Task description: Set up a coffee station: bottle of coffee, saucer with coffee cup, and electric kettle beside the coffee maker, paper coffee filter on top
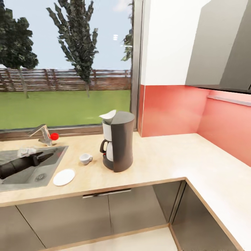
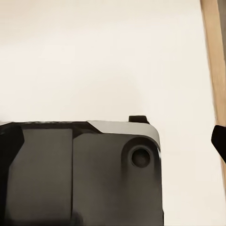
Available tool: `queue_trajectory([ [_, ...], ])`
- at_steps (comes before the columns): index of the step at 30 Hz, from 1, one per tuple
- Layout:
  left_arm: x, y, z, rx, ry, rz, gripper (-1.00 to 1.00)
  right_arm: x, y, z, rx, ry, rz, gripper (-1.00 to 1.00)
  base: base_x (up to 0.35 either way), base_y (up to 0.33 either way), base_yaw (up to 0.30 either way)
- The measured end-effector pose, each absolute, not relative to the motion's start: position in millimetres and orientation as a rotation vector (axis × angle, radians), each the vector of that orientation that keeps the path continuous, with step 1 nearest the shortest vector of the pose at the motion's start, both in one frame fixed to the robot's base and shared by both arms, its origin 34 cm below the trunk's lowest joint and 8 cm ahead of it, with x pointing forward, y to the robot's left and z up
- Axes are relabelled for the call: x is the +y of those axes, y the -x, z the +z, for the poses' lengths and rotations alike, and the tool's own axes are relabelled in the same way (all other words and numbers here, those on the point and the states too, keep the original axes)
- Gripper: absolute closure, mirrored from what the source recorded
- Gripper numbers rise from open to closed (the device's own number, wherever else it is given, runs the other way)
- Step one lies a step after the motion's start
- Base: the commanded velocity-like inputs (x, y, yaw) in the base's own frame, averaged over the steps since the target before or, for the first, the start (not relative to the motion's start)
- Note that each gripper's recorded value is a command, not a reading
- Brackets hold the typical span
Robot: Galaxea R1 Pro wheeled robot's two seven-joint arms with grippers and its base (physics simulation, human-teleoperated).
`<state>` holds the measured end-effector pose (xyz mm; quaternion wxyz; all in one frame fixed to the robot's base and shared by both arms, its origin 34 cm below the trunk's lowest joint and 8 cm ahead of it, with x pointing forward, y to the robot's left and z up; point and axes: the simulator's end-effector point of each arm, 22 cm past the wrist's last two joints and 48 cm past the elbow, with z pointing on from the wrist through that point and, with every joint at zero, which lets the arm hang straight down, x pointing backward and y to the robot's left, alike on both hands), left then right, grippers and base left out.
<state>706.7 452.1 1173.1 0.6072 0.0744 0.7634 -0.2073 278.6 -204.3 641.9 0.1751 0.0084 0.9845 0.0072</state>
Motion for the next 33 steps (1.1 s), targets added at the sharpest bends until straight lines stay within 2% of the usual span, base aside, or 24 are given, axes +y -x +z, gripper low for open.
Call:
queue_trajectory([
  [18,450,-677,1120,1.769,-0.239,-0.429,-1.0,-204,-279,642,2.789,-0.024,0.021,-1.0,-0.337,-0.094,0.277],
  [22,451,-658,1097,1.753,-0.281,-0.387,-1.0,-204,-278,642,2.789,-0.024,0.021,-1.0,-0.161,-0.053,0.277],
  [28,457,-594,1001,1.886,-0.26,-0.377,-1.0,-204,-278,642,2.789,-0.024,0.022,-1.0,-0.019,-0.006,0.277],
  [33,503,-497,871,2.174,-0.105,-0.329,-1.0,-203,-277,642,2.792,-0.024,0.022,-1.0,-0.001,0.0,0.277],
])
